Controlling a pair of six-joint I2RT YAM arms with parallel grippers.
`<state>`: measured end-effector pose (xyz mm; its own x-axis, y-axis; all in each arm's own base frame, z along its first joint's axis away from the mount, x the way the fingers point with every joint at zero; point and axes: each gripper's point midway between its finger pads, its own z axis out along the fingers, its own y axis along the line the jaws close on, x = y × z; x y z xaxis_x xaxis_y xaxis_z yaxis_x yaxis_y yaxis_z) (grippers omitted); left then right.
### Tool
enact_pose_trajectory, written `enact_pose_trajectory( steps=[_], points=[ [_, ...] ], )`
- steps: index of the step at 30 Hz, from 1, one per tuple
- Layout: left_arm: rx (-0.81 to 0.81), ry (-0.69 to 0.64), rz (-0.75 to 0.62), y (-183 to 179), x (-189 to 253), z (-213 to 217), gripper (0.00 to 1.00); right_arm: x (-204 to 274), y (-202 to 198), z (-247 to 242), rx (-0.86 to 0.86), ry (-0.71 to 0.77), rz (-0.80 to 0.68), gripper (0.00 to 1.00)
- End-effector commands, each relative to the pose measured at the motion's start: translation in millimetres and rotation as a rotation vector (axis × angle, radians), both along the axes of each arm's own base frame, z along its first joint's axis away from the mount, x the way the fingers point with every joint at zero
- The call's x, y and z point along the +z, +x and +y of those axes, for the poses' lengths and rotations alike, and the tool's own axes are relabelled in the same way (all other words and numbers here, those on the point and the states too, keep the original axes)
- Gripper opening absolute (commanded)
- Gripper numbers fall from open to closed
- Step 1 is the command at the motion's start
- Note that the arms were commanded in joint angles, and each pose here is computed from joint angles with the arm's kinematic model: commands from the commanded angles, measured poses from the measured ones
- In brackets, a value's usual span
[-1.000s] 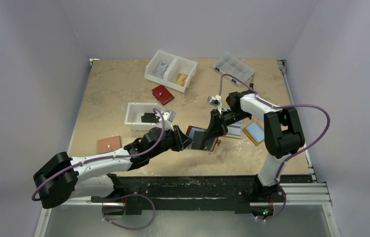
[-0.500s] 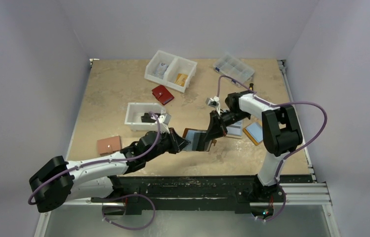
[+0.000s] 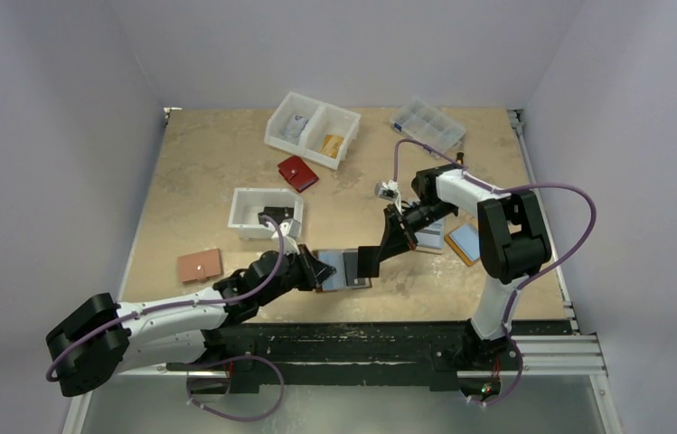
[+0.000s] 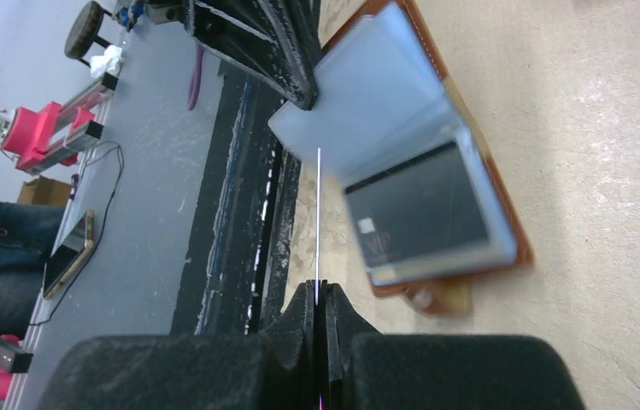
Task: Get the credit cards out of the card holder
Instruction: Remove the credit card from the card holder, then place the credit card in the storage box.
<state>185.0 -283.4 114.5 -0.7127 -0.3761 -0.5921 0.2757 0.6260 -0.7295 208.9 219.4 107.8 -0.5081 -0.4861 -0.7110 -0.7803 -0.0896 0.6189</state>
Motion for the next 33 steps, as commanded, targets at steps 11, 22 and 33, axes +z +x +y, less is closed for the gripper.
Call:
enact_pose_trajectory(
  steps=[11,22,33],
  points=[
    [0.238,0.203,0.207,-8.8,-72.3,63.9,0.00,0.9,3.8,-4.0,0.034,-0.016,-0.061,0.00],
    [0.299,0.187,0.261,-13.0,-71.2,74.5,0.00,3.2,4.1,-4.5,0.037,-0.015,-0.075,0.00],
    [0.095,0.202,0.195,1.1,-51.0,16.4,0.00,12.0,3.4,-5.3,0.035,-0.011,-0.125,0.00]
  ],
)
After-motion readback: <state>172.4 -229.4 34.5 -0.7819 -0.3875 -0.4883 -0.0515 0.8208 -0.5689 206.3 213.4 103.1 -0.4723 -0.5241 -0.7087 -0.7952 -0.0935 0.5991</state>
